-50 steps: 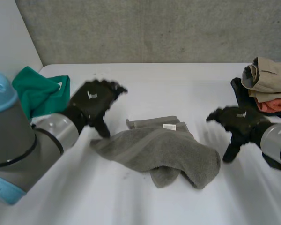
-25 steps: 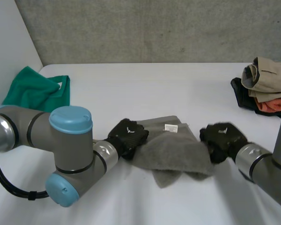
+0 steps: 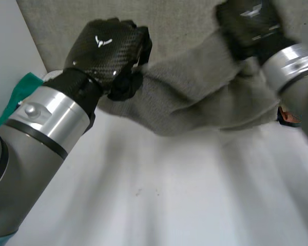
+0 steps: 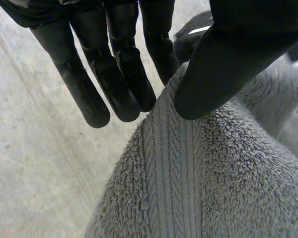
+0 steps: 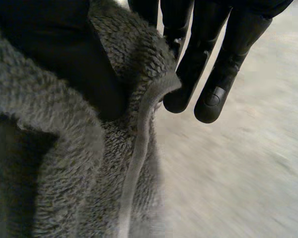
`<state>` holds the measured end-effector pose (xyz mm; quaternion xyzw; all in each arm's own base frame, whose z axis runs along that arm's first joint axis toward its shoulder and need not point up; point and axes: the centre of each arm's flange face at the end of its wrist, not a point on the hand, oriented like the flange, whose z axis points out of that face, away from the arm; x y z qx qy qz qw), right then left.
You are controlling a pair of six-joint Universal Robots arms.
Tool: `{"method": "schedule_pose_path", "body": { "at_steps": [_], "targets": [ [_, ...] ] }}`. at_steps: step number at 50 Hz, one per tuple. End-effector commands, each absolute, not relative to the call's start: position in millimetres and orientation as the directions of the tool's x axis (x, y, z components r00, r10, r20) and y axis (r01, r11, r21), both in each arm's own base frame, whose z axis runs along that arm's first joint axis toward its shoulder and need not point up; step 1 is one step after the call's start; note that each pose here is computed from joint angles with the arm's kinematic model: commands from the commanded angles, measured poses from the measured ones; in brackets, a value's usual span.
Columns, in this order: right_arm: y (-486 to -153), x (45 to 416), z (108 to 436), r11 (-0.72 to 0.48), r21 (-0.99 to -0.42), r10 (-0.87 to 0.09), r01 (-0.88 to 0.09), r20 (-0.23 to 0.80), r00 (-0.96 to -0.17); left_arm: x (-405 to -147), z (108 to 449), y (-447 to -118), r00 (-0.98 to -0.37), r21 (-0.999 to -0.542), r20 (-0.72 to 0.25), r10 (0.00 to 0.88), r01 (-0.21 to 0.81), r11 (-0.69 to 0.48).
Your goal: Fold the laundry.
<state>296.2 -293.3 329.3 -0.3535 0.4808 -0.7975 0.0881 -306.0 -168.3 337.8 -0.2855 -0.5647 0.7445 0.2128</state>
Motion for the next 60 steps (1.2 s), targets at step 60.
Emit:
{"method": "schedule_pose_path", "body": {
  "at_steps": [60],
  "targets": [
    [-393.5,234.4,163.7,0.065,-0.925,-0.64,-0.375,0.25,-0.727,-268.2,343.4,-235.0,-0.863,-0.967,-0.191,0.468,0.083,-0.243]
  ]
}}
